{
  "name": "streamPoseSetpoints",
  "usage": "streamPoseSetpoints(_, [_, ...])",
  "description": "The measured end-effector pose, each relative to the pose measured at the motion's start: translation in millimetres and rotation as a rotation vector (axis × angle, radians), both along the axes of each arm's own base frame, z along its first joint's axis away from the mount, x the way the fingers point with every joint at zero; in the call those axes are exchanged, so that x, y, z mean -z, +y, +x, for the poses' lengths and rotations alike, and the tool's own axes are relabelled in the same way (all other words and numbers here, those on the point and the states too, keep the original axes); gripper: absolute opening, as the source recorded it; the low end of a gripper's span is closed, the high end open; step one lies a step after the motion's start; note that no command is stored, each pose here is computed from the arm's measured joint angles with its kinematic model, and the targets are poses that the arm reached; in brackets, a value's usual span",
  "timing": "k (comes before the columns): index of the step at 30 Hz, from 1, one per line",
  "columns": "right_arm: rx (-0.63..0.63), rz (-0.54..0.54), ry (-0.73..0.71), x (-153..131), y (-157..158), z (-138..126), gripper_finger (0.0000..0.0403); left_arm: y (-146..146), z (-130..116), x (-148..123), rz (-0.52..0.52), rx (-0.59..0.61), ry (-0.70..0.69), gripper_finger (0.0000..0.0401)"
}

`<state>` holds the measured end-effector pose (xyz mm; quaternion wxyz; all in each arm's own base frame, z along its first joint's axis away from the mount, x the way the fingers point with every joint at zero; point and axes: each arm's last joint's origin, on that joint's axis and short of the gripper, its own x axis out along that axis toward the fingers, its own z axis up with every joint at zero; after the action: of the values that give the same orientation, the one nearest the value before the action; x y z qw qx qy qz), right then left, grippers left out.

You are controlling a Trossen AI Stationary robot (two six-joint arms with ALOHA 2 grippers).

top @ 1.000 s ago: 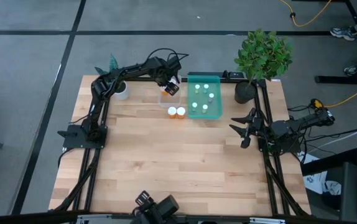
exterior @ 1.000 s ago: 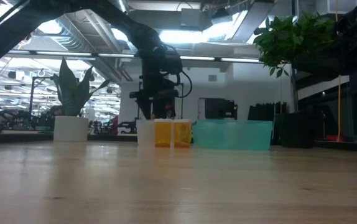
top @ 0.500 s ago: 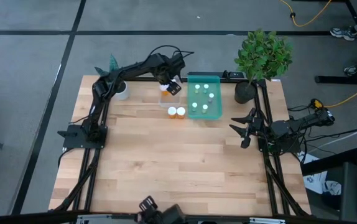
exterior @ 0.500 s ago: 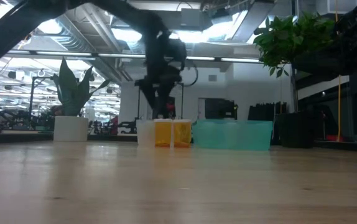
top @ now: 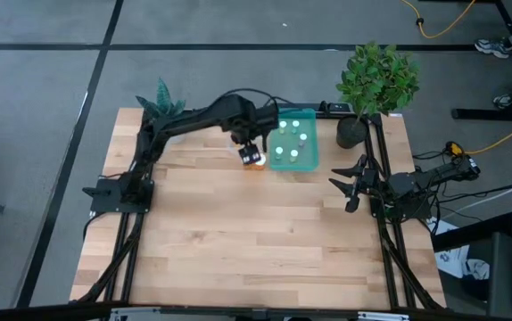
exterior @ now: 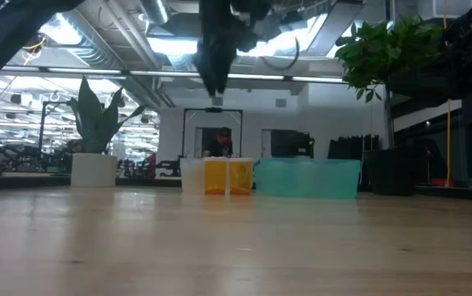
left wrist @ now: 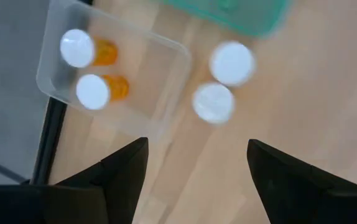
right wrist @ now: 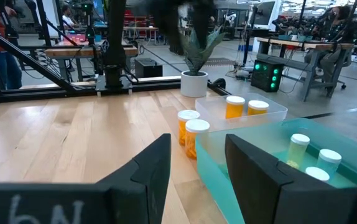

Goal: Pick and place medicine bottles into bin by pill shape (circle, oval)
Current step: Put the orange capsule bottle into the transparent bin

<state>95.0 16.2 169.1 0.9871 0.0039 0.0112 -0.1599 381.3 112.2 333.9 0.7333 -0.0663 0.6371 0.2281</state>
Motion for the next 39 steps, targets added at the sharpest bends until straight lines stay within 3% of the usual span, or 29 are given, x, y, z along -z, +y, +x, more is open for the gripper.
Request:
streamPoseSetpoints(6, [0.0, 0.002, -0.001, -0.1, 0.0, 0.0, 0.0154, -50.1, -19.3, -28.8, 0.057, 0.143, -0.032, 0.0265])
streamPoseSetpoints(10, [0.0, 0.003, -0.002, -0.2, 0.0, 0.0, 0.0154, -69.2, -41.4, -32.4, 0.1, 0.143, -0.041, 0.0265])
streamPoseSetpoints(18, [0.001, 0.025, -0.008, -0.1, 0.0, 0.1, 0.0154, -78.5, -48.4, 30.5, 0.052, 0.158, -0.177, 0.0265])
streamPoseSetpoints(25, [0.001, 0.024, -0.008, -0.1, 0.0, 0.1, 0.0154, -86.3, -50.6, 87.0, 0.011, 0.126, -0.154, 0.0265])
streamPoseSetpoints(28, [0.001, 0.023, -0.008, -0.1, 0.0, 0.1, 0.0154, -83.1, -50.3, 103.4, 0.025, 0.051, -0.201, 0.0265])
streamPoseSetpoints(33, [0.0, 0.013, -0.004, -0.1, 0.0, 0.1, 0.0154, -68.6, -50.0, 126.1, 0.02, -0.201, -0.306, 0.0265])
streamPoseSetpoints(39, [0.0, -0.026, 0.008, -0.1, 0.0, 0.1, 0.0154, -55.1, -46.0, 138.4, 0.022, -0.302, -0.332, 0.0265])
